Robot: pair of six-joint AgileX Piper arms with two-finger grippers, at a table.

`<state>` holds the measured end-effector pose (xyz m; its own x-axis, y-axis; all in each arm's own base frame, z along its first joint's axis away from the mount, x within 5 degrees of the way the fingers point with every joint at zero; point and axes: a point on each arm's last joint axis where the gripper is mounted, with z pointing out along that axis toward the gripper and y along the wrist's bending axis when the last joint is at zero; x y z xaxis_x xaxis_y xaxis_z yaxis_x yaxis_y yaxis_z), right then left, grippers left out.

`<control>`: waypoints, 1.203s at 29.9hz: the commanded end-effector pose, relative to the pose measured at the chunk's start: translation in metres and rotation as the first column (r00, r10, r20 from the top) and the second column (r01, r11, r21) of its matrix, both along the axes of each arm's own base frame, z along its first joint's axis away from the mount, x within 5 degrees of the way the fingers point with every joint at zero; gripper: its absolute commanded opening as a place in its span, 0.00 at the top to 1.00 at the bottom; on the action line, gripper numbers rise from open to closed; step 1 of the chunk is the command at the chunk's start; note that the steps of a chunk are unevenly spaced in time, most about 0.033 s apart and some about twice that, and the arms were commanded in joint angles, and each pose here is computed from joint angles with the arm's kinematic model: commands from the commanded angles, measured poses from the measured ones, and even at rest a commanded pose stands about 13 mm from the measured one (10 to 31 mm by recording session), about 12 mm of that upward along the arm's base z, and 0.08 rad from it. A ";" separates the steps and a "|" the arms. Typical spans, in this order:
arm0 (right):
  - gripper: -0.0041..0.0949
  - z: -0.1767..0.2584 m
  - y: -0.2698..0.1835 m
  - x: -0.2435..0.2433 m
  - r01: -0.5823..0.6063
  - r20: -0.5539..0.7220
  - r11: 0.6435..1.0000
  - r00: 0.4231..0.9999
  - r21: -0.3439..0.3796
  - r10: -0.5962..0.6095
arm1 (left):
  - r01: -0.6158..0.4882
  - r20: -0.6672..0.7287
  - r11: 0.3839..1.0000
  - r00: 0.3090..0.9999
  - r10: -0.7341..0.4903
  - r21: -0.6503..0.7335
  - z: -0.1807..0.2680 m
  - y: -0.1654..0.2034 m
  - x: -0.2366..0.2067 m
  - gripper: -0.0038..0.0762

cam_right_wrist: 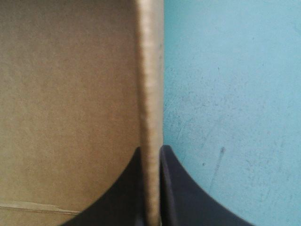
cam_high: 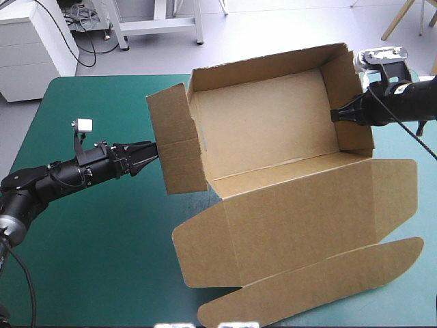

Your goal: Fold the box

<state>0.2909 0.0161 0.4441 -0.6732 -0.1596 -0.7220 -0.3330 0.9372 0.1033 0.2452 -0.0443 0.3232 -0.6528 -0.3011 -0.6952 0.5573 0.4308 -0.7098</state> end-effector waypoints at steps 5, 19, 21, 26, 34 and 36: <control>0.98 0.027 0.027 -0.004 -0.016 0.187 0.997 0.982 0.074 0.002 | 0.139 0.149 0.985 0.981 -0.123 -0.100 0.051 -0.015 -0.019 0.05; 0.97 0.034 0.050 -0.003 -0.007 0.266 0.996 0.964 0.087 -0.017 | 0.166 0.229 0.983 0.957 -0.179 0.074 0.108 -0.045 -0.019 0.05; 0.97 0.035 0.053 -0.002 -0.009 0.280 0.995 0.960 0.096 -0.018 | 0.132 0.216 0.987 0.965 -0.150 0.096 0.114 -0.046 -0.018 0.05; 0.96 0.039 0.061 -0.002 -0.007 0.327 0.994 0.945 0.111 -0.030 | 0.025 0.209 0.984 0.976 -0.062 0.175 0.125 -0.053 -0.014 0.05; 0.96 0.044 0.076 -0.003 0.032 0.394 0.996 0.917 0.086 -0.063 | -0.185 0.252 0.938 0.961 0.111 0.294 0.148 -0.065 -0.012 0.05; 0.96 0.046 0.078 -0.003 0.033 0.405 0.994 0.911 0.106 -0.074 | -0.221 0.281 0.922 0.951 0.131 0.319 0.154 -0.070 -0.015 0.09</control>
